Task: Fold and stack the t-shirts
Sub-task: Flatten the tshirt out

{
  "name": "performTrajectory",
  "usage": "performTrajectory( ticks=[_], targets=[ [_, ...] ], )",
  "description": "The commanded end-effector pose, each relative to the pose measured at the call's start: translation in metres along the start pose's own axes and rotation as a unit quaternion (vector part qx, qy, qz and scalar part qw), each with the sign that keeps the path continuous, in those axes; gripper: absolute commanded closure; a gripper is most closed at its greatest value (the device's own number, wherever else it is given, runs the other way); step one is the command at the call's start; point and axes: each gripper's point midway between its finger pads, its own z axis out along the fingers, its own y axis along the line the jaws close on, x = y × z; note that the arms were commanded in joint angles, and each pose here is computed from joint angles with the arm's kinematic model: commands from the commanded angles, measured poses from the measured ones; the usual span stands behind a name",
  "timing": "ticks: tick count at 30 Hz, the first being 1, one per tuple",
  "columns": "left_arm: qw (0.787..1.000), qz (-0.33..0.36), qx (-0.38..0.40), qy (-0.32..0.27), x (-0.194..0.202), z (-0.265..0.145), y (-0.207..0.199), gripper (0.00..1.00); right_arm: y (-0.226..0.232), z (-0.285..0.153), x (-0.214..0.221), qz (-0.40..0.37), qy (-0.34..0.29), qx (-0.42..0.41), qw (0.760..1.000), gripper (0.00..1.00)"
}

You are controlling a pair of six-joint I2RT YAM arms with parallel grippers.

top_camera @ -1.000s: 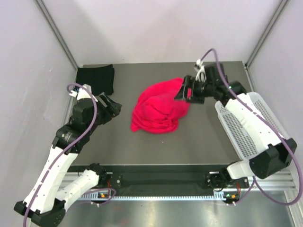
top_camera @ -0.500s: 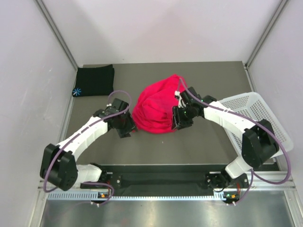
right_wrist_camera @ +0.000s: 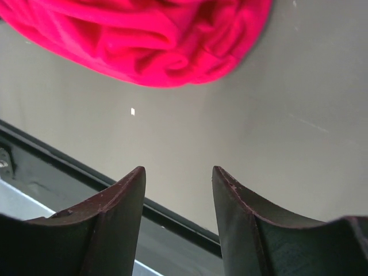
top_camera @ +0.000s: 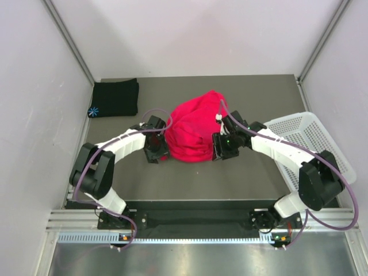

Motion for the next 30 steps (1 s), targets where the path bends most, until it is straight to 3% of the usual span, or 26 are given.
performTrajectory(
  ticks=[1, 6, 13, 18, 22, 25, 28, 29, 30],
  targets=[
    [0.998, 0.029, 0.008, -0.046, -0.034, 0.002, -0.007, 0.39, -0.003, -0.004, -0.006, -0.017, -0.026, 0.008, 1.0, 0.49],
    [0.999, 0.028, 0.007, -0.033, -0.043, 0.012, 0.0, 0.43, -0.001, 0.017, -0.012, -0.017, -0.014, 0.0, 1.0, 0.39],
    [0.995, 0.044, 0.079, -0.032, -0.049, 0.015, -0.024, 0.5, 0.002, 0.047, -0.032, -0.005, -0.018, -0.003, 1.0, 0.39],
    [0.991, 0.061, 0.115, -0.034, -0.052, 0.01, -0.039, 0.64, 0.005, 0.057, -0.045, 0.003, -0.031, -0.008, 0.999, 0.42],
    [0.987, 0.078, 0.131, -0.041, -0.053, 0.002, -0.043, 0.84, 0.011, 0.07, -0.053, -0.001, -0.042, -0.019, 0.999, 0.46],
    [0.986, 0.093, 0.133, -0.049, -0.056, -0.008, -0.044, 0.98, 0.012, 0.073, -0.059, -0.008, -0.058, -0.019, 0.998, 0.54],
    [0.984, 0.103, 0.136, -0.057, -0.057, -0.022, -0.042, 1.0, 0.014, 0.076, -0.062, -0.011, -0.066, -0.025, 0.997, 0.71],
    [0.983, 0.106, 0.138, -0.064, -0.057, -0.031, -0.041, 1.0, 0.014, 0.077, -0.062, -0.011, -0.067, -0.027, 0.997, 0.87],
    [0.982, 0.108, 0.139, -0.066, -0.056, -0.036, -0.04, 1.0, 0.015, 0.075, -0.064, -0.012, -0.072, -0.029, 0.997, 0.94]
  ],
)
